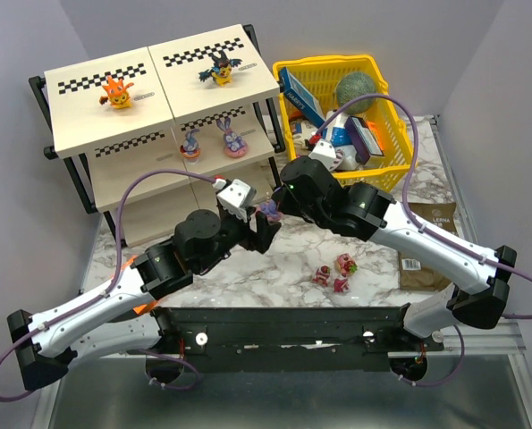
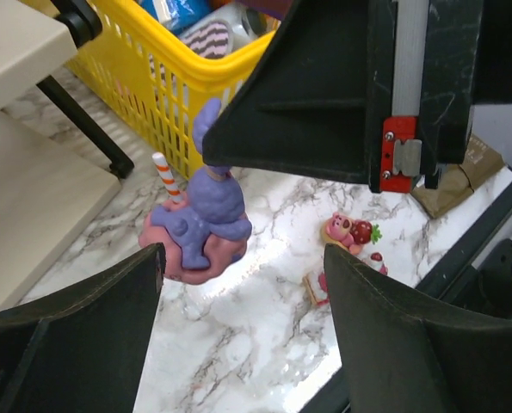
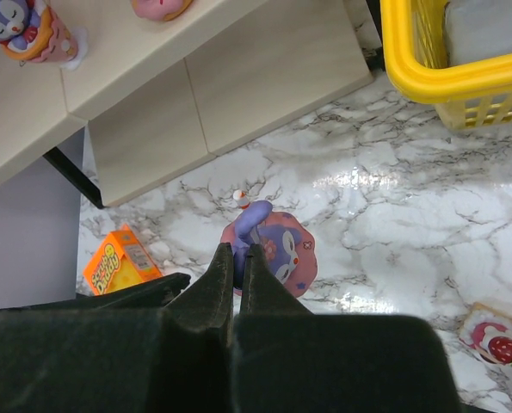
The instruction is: Place and organize the plastic toys onto the shelf
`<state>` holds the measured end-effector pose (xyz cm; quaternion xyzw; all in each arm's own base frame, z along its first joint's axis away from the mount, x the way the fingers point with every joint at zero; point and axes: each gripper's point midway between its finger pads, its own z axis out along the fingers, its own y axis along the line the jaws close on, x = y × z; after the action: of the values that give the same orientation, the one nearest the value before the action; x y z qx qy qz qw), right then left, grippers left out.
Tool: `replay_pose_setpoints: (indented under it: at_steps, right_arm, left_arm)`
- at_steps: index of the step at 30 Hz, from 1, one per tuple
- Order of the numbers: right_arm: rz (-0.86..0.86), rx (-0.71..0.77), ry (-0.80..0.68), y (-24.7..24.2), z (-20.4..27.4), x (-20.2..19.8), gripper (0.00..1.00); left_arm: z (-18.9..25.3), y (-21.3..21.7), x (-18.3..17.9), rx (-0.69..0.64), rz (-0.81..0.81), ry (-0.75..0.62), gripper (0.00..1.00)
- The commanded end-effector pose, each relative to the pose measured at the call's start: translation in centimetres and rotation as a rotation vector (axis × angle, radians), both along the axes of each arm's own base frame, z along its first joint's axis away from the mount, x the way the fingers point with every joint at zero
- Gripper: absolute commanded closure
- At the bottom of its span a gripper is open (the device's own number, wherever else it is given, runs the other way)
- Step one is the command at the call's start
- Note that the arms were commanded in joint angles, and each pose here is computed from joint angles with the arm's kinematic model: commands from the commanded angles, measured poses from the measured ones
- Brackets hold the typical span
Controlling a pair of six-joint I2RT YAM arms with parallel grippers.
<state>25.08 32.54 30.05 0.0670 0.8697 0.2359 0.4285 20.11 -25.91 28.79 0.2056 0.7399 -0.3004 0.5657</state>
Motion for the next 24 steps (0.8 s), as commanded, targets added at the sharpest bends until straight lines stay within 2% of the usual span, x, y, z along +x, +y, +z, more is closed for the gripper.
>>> replay_pose_setpoints:
  at_steps: [1, 9, 20, 24]
  right_arm:
    - [-0.005, 0.023, -0.008, 0.2, 1.1, -0.2, 0.99]
    - [0.008, 0.040, -0.008, 0.6, 1.7, -0.3, 0.99]
    - [0.047, 0.051, -0.002, 1.1, 1.8, -1.0, 0.99]
    - [0.056, 0.063, -0.010, 1.1, 2.3, -1.2, 0.99]
  left_arm:
    - [0.7, 0.0, 1.2, -0.034, 0.070, -0.054, 0.24]
    - [-0.5, -0.9, 1.7, -0.006, 0.077, -0.037, 0.35]
    - [-0.5, -2.0, 2.3, -0.014, 0.065, -0.069, 0.41]
    - [-1.2, -2.2, 2.4, 0.003, 0.066, -0.055, 0.46]
